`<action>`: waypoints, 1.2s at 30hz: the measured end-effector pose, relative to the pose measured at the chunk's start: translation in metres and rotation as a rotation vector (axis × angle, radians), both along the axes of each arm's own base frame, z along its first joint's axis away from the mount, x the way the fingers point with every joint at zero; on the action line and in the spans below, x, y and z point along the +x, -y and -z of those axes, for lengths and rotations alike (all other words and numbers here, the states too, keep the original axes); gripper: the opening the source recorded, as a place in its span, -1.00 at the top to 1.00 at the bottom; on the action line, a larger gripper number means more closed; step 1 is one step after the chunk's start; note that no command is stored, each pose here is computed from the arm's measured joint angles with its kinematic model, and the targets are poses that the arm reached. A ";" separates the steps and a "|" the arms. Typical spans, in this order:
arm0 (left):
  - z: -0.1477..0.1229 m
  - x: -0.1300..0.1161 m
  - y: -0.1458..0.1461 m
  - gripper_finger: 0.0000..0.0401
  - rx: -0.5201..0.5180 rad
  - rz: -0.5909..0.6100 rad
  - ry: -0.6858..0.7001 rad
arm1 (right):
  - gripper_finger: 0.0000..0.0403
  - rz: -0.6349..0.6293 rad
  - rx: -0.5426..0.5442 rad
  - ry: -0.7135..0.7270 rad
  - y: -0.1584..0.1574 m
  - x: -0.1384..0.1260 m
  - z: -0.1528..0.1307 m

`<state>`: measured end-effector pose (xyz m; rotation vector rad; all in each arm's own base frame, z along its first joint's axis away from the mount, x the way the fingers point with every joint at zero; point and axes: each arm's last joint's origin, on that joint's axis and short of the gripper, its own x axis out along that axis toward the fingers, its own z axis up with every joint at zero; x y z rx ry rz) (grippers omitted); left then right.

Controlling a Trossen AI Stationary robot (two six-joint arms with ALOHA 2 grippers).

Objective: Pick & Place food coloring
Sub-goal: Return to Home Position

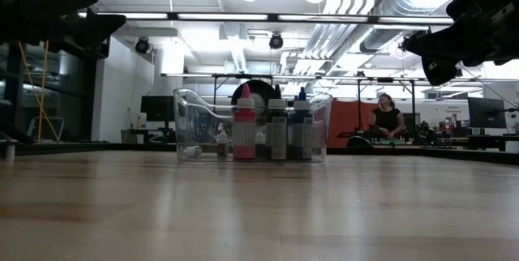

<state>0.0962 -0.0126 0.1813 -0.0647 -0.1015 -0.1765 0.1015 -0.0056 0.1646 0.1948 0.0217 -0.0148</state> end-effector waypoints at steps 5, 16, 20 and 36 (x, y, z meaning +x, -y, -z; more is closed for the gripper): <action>0.000 -0.001 0.000 -0.19 -0.005 0.002 0.018 | 1.00 0.000 0.000 0.000 0.000 0.000 0.000; 0.010 0.000 -0.002 -0.19 0.124 -0.062 -0.067 | 1.00 0.000 0.000 0.001 0.000 0.000 0.000; 0.011 0.000 -0.003 -0.19 0.174 -0.095 -0.066 | 1.00 0.000 0.000 0.001 0.000 0.000 0.000; 0.015 0.003 -0.012 -0.19 0.212 -0.184 -0.116 | 1.00 0.000 0.000 0.001 0.000 0.000 0.000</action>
